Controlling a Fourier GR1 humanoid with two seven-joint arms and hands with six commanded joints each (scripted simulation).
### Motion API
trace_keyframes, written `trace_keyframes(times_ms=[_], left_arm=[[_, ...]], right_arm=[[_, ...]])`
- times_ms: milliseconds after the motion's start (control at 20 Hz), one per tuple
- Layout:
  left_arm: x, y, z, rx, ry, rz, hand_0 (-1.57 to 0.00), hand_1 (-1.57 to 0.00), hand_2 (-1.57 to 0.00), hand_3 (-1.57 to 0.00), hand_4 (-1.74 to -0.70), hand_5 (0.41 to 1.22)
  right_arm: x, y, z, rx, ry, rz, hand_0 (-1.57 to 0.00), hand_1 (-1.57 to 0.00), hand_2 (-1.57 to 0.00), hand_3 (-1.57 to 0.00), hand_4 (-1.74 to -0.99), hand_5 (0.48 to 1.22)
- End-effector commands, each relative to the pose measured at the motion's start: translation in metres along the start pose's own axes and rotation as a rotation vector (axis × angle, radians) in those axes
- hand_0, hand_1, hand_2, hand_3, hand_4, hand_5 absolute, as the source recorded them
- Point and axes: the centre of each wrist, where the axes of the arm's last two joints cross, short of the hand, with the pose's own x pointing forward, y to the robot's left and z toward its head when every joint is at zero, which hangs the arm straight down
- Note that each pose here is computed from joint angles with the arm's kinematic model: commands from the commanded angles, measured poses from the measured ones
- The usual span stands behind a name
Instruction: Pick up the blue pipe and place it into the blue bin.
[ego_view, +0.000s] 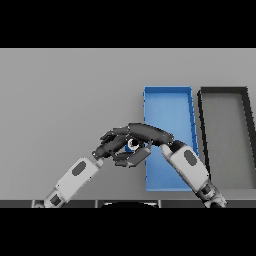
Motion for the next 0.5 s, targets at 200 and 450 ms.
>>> trace_keyframes(times_ms=[200,450], left_arm=[[0.003,-0.006,-0.003,0.047,-0.083,0.097,-1.22,-1.21,-1.2,-0.52,-1.69,1.203],[0.0,-0.004,-0.002,0.05,-0.101,0.111,-1.46,-1.45,-1.45,-0.59,-1.72,1.215]], right_arm=[[-0.002,0.006,-0.01,0.035,-0.029,-0.086,-1.21,-1.22,-1.22,-1.1,-1.492,0.706],[-0.002,0.009,-0.007,-0.008,-0.075,-0.023,-1.45,-1.46,-1.46,-1.42,-1.459,1.052]])
